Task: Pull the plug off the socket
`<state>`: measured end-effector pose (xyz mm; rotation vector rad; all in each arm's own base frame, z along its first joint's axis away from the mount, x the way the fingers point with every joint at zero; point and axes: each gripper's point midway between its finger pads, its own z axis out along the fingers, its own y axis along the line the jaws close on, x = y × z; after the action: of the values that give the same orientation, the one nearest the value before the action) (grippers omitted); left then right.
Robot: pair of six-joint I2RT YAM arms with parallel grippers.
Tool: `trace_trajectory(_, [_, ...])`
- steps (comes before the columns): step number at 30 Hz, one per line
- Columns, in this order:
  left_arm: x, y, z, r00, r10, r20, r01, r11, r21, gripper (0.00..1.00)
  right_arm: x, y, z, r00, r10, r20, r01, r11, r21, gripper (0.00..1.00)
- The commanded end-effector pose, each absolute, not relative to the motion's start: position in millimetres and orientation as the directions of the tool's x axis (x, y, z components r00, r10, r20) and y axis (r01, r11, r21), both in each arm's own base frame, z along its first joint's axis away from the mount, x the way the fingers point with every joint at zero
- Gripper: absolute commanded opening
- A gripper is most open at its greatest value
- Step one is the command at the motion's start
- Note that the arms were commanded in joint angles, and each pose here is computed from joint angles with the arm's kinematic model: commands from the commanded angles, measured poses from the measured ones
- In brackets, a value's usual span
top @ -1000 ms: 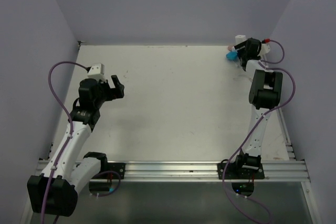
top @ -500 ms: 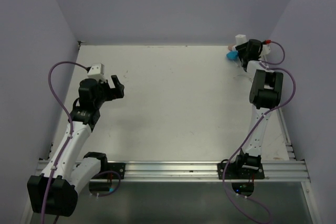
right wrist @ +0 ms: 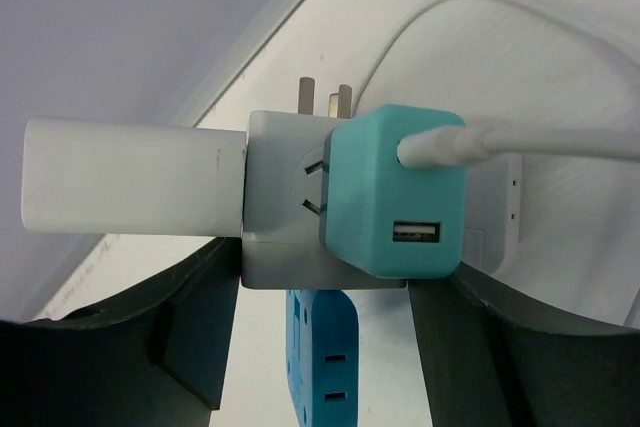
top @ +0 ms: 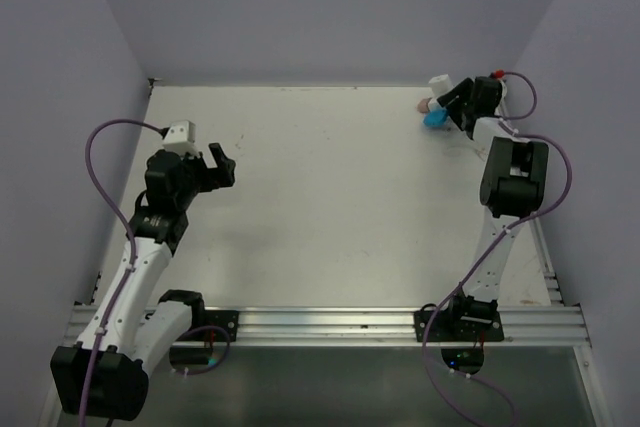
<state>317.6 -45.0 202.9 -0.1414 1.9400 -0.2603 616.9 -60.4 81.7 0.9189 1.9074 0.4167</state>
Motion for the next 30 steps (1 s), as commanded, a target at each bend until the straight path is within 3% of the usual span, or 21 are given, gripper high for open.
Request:
trace_trajectory(1, [320, -49, 222, -0.312, -0.206, -0.927, 0.081, 0.967, -0.242, 1.00, 594, -14, 164, -0.353, 0.613, -0.707, 0.179, 0.785, 0.593, 0.00])
trace_trajectory(8, [312, -63, 223, -0.316, -0.200, -0.927, 0.162, 0.952, -0.261, 1.00, 503, 52, 174, -0.527, 0.391, -0.755, -0.055, 0.871, 0.489, 0.00])
trace_trajectory(13, [309, -79, 225, -0.325, -0.204, -0.924, 0.245, 0.925, -0.290, 1.00, 420, 113, 163, -0.626, 0.239, -0.742, -0.223, 0.857, 0.465, 0.00])
trace_trajectory(23, [297, -118, 224, -0.363, -0.209, -0.908, 0.415, 0.836, -0.359, 1.00, 339, 155, 169, -0.591, 0.161, -0.790, -0.428, 0.768, 0.477, 0.00])
trace_trajectory(30, [282, -172, 196, -0.530, -0.246, -0.811, 0.411, 0.763, -0.500, 0.99, 310, 174, 155, -0.556, 0.167, -0.814, -0.477, 0.738, 0.477, 0.00])
